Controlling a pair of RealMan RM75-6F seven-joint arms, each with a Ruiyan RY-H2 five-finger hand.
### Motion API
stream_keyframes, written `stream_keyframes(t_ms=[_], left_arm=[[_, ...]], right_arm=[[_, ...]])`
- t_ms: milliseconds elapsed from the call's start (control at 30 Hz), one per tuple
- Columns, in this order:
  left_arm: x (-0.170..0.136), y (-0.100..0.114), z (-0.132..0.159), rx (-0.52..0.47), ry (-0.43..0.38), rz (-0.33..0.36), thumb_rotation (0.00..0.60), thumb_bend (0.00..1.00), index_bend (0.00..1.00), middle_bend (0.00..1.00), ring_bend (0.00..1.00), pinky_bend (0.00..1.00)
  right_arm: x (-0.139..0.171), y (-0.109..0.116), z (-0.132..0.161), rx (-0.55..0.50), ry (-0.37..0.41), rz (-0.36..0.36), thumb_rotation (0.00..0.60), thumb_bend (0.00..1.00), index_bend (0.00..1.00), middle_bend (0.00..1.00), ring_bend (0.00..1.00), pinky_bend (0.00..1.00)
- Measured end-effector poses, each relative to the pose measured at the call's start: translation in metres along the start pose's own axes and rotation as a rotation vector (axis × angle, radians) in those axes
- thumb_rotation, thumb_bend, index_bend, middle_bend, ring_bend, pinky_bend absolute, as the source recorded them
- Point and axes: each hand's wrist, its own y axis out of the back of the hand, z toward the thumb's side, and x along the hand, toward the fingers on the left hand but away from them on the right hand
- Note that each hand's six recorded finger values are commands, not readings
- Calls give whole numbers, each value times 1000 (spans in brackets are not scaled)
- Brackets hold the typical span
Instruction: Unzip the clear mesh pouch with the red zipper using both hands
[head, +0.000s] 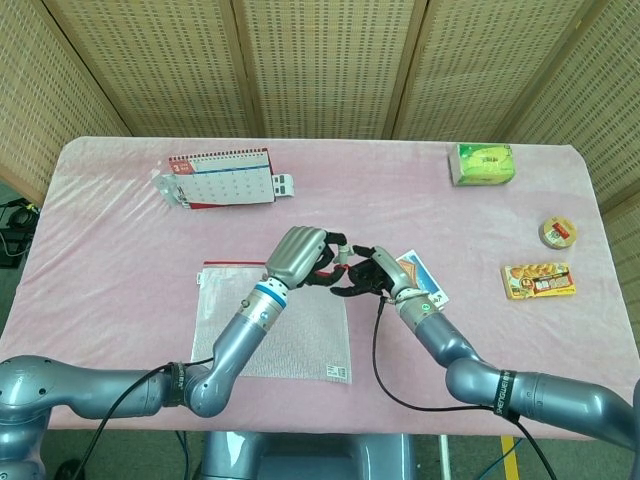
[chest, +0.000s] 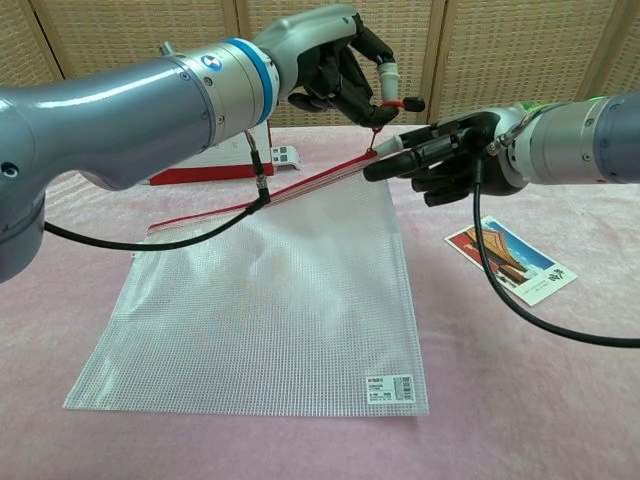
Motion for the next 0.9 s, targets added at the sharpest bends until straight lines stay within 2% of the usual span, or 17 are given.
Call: stream_keyframes(t_ms=[200,433,767,900], left_arm=[[0,0,4,-17,-12,21,600,777,883,987,928,1000],[0,-2,5,-15,-16,16,600,778,883,987,928,1000],[-1,-4,8,-40,-23,22,600,779,883,987,928,1000],[-1,-4,8,-39,-21,23,600,780,883,987,928,1000]], right_arm=[[-2,-4,-1,-12,-3,-6,600,314,519,937,952,1000],[-2,-4,-1,-13,-5,-9,600,389,590,951,955,1000],[-3,-3,-2,-6,-6,-18,600,581,729,973,959,1000],[-2,-4,-3,-11,-8,-18,600,606,740,973,960,1000]])
